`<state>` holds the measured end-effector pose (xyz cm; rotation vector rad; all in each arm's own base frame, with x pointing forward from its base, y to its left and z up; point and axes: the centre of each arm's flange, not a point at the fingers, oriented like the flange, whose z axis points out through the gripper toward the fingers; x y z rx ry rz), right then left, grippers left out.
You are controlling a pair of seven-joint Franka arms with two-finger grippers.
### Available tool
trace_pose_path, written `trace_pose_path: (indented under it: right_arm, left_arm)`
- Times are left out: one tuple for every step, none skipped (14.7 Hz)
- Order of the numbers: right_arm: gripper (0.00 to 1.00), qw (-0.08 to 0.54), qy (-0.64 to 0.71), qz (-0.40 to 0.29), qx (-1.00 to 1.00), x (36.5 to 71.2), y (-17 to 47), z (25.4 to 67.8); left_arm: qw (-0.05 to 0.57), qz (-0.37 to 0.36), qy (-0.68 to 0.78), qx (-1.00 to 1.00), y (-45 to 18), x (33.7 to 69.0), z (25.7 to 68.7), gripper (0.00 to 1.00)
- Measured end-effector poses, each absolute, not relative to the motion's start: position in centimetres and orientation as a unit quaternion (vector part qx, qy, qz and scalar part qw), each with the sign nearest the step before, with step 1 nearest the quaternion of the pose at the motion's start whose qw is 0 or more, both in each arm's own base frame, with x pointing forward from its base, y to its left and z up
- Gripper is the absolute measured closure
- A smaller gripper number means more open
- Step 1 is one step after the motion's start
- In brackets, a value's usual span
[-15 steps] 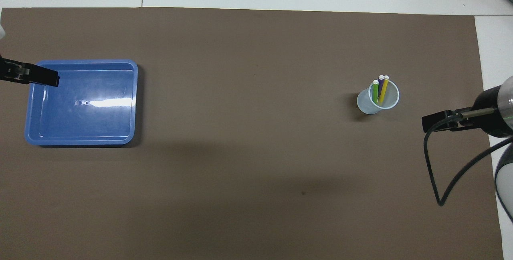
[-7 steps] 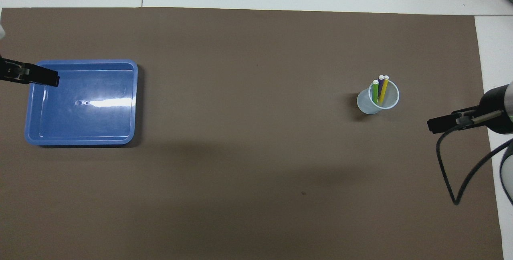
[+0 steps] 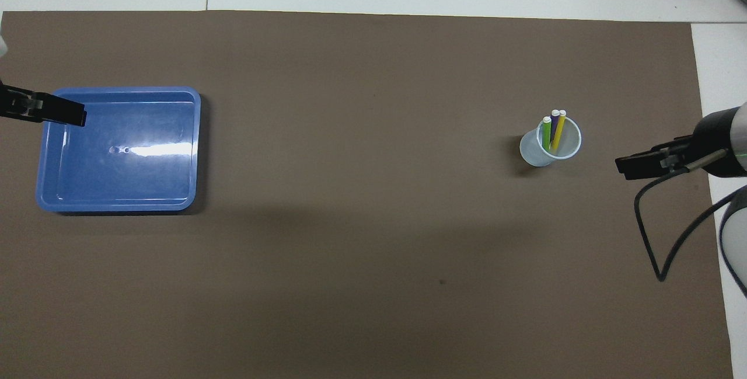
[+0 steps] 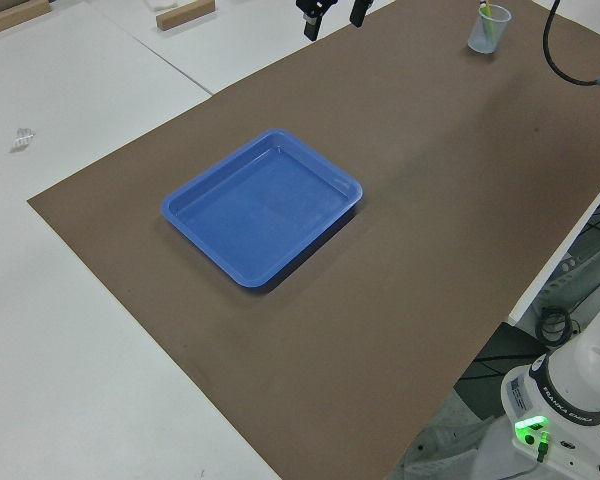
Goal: Right arm passes pens to left for tray arrangement
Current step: 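Move the right gripper over the white cup of pens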
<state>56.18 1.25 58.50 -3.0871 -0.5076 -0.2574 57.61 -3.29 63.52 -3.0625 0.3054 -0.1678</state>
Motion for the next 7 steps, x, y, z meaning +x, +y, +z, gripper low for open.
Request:
trace_pose_path:
  right_arm:
    - [0.00,0.001,-0.163,-0.090,-0.983,56.9,1.2,58.0]
    - [0.00,0.000,-0.166,-0.096,-0.981,57.8,1.0,57.6]
    - [0.00,0.000,-0.169,-0.101,-0.980,58.7,0.8,57.2]
    - [0.00,0.000,-0.170,-0.109,-0.979,59.7,0.7,56.9]
    - [0.01,-0.001,-0.169,-0.120,-0.978,60.7,0.7,56.6]
    - [0.01,-0.001,-0.169,-0.128,-0.977,61.5,0.6,56.1]
    - [0.02,-0.001,-0.168,-0.131,-0.977,62.3,0.6,55.6]
  left_arm:
    - [0.030,-0.054,0.099,-0.993,-3.3,57.6,63.5,0.00]
    - [0.030,-0.054,0.099,-0.993,-3.3,57.6,63.5,0.00]
    - [0.030,-0.054,0.099,-0.993,-3.3,57.6,63.5,0.00]
    - [0.030,-0.054,0.099,-0.993,-3.3,57.6,63.5,0.00]
    - [0.030,-0.054,0.099,-0.993,-3.3,57.6,63.5,0.00]
    - [0.030,-0.054,0.099,-0.993,-3.3,57.6,63.5,0.00]
    - [0.030,-0.054,0.099,-0.993,-3.3,57.6,63.5,0.00]
